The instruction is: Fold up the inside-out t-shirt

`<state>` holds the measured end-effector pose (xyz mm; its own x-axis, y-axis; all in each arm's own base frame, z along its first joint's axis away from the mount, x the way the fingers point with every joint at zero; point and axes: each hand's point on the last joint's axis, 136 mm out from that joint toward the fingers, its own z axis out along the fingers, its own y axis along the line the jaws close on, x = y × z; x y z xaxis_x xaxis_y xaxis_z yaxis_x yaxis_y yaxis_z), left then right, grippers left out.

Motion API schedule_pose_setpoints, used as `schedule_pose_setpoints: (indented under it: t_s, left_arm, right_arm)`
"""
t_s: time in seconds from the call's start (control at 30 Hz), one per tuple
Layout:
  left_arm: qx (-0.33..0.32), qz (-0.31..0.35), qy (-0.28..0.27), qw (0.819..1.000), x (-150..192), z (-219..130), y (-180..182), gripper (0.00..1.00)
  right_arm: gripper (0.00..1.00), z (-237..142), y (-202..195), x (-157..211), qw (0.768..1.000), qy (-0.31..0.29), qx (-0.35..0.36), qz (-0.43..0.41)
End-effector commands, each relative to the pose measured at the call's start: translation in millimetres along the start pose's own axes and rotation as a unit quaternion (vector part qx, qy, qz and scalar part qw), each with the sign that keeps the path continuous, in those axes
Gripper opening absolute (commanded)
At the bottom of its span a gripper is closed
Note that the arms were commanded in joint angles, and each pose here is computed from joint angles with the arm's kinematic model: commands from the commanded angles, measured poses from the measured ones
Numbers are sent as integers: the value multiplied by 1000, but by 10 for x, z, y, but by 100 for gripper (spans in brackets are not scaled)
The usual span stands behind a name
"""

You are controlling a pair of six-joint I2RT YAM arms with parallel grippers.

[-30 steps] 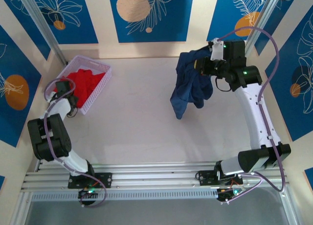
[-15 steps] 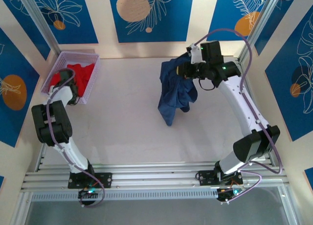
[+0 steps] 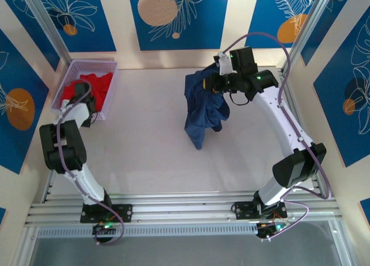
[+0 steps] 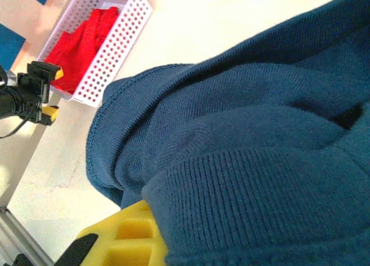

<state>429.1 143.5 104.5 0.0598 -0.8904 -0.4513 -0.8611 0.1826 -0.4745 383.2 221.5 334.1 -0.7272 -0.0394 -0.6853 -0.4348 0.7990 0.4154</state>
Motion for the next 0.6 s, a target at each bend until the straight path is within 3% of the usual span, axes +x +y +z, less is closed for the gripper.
schedule_pose_setpoints:
  t_s: [0.0, 0.2, 0.3, 0.33, 0.4, 0.47, 0.57]
  left_arm:
    - [67, 14, 0, 998, -68, -354, -158, 99]
    - [128, 87, 33, 987, 79, -876, 3, 100]
    - [180, 163, 50, 969, 259, -1218, 44, 100]
    - [203, 190, 57, 959, 346, -1354, 44, 100]
    - [249, 241, 70, 935, 561, -1612, 22, 100]
    - [304, 294, 97, 901, 901, -1889, 6, 100]
    - [372, 365, 171, 836, 1565, -2203, 114, 100]
  right_arm:
    - [0, -136, 427, -209, 998, -31, -45, -42]
    - [0, -84, 751, 78, 992, 10, -119, -42]
    - [4, 83, 532, 312, 994, 37, -104, -21]
    - [10, 207, 362, 421, 995, 56, -87, -4]
    - [31, 528, -24, 700, 994, 101, -45, 27]
    - [54, 820, -505, 1021, 986, 156, 23, 50]
    - [65, 886, -927, 1308, 978, 178, 90, 68]
